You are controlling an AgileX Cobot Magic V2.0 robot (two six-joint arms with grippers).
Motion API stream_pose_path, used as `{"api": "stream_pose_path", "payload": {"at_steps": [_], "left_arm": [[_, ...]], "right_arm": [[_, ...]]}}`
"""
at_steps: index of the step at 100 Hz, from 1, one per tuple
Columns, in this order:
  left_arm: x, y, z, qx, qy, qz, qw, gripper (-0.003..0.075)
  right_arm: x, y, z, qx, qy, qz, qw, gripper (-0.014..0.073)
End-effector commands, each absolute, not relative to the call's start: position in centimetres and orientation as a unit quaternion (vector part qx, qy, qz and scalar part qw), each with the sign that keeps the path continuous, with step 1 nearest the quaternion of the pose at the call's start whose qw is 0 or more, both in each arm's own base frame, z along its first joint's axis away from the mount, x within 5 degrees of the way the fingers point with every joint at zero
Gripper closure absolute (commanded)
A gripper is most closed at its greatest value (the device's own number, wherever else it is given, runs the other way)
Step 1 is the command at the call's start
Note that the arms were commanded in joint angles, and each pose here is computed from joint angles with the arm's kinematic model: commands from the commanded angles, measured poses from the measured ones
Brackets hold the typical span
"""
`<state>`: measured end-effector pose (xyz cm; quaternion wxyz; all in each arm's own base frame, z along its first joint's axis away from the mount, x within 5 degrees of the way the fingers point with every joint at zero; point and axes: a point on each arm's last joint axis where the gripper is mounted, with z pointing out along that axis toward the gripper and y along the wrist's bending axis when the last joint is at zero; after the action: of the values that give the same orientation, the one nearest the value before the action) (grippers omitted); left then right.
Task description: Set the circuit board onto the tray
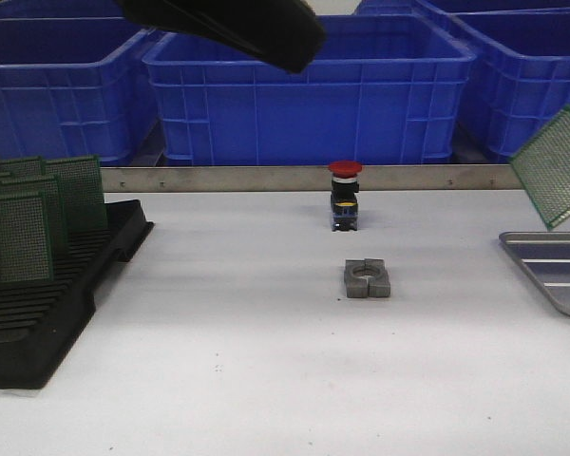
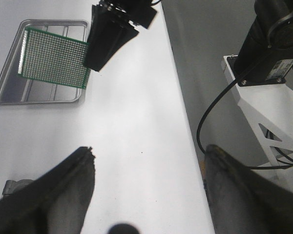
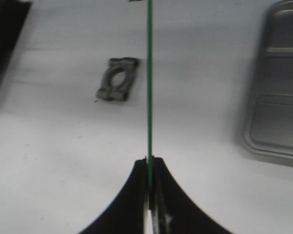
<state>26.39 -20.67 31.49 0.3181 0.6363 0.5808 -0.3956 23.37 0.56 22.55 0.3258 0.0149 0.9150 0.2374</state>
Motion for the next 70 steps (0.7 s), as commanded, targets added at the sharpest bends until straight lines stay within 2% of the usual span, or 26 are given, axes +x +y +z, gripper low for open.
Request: {"api": "stream_pose_path", "payload": {"at_steps": [1, 20, 47, 51, 56, 70], "left_arm": [[25.6, -21.0, 34.0, 0.623, 0.559, -0.421, 0.349, 0.027], [25.6, -21.0, 34.0, 0.623, 0.559, -0.421, 0.349, 0.027], [25.6, -21.0, 34.0, 0.623, 0.559, -0.422, 0.349, 0.027], [25.6, -21.0, 34.0, 0.623, 0.559, -0.422, 0.349, 0.027], [25.6, -21.0, 34.0, 0.623, 0.559, -0.422, 0.349, 0.027], [25.7, -20.9, 34.0, 0.623, 0.559, -0.421, 0.349, 0.027]], "right_arm": [[24.9, -1.3, 23.0, 0.055, 0.909, 0.233, 0.341, 0.0659], [28.6, -3.7, 21.0, 0.088, 0.916, 0.237, 0.31, 0.0659], [32.3, -4.5, 19.1, 0.081, 0.92, 0.268, 0.273, 0.0648], [32.4, -4.5, 19.0, 0.072, 0.923, 0.266, 0.269, 0.0602], [32.6, -4.7, 18.9, 0.053, 0.929, 0.253, 0.264, 0.0502], [32.7, -5.4, 19.2, -0.003, 0.944, 0.205, 0.258, 0.005]]}}
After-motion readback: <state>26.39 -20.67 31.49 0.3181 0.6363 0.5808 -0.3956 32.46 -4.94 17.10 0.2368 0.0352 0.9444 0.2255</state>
